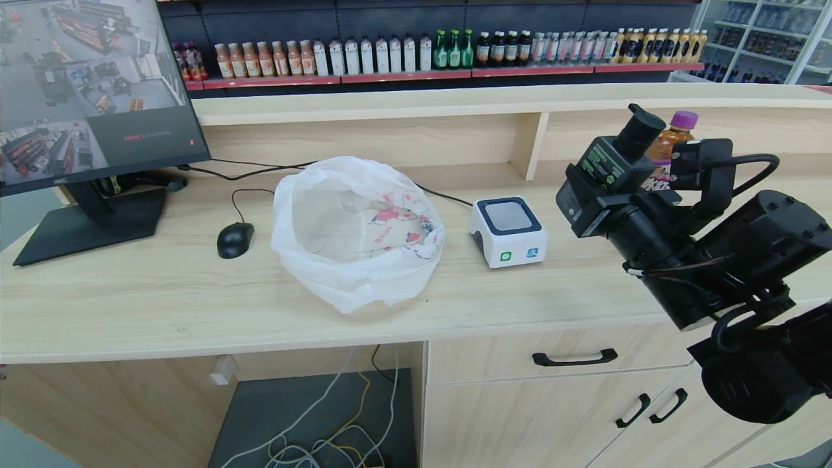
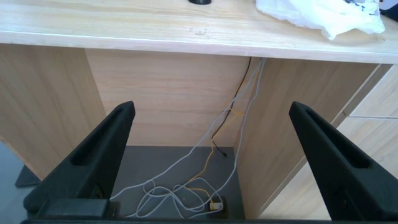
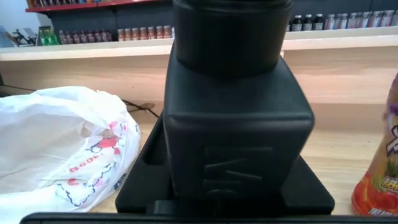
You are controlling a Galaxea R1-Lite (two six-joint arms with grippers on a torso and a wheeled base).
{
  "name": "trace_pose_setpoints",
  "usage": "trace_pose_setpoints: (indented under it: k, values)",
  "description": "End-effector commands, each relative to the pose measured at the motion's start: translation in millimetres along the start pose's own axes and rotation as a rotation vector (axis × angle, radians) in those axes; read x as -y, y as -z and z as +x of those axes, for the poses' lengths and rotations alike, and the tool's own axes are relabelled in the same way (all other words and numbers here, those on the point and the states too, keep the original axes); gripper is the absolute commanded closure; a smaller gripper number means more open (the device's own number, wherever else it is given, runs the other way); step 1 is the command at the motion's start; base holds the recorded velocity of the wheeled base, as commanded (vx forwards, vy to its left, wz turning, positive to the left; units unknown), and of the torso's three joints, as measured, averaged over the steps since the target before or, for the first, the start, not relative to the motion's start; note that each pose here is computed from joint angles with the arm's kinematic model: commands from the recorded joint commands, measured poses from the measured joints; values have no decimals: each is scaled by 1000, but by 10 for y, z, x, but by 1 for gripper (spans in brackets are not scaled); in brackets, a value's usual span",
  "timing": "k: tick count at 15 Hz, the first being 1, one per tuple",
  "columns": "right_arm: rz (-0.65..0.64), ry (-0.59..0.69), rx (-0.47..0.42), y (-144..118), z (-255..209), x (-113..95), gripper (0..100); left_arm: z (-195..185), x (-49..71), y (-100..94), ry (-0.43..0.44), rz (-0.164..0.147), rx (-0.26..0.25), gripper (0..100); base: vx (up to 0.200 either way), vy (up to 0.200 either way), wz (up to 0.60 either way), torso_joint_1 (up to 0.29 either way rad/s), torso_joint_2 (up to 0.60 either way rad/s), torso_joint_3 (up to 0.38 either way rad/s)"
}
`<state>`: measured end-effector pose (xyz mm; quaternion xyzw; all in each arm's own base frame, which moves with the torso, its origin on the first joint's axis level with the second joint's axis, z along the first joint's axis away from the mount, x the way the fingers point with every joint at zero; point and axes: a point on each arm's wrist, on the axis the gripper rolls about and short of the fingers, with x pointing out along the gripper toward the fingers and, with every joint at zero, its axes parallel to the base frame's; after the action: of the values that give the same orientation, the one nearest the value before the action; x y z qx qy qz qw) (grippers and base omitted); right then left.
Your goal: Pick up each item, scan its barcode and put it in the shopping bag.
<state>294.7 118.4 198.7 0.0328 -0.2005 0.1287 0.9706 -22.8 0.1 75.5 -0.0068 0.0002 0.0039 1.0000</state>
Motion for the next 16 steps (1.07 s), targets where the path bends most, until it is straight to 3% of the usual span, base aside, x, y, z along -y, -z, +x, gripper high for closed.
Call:
trace_pose_setpoints:
  k: [1, 12, 16]
  values:
    - [-2, 0, -16, 52, 2, 0, 100, 0, 0, 0, 0, 0, 0, 0, 0, 200, 0, 2, 7, 2]
    - [-1, 40, 12, -23, 28, 138, 100, 0, 0, 0, 0, 4, 0, 0, 0, 200, 0, 4, 3, 2]
    - [-1, 28, -9, 15, -12, 110, 100, 0, 0, 0, 0, 4, 0, 0, 0, 0, 0, 0, 0, 0]
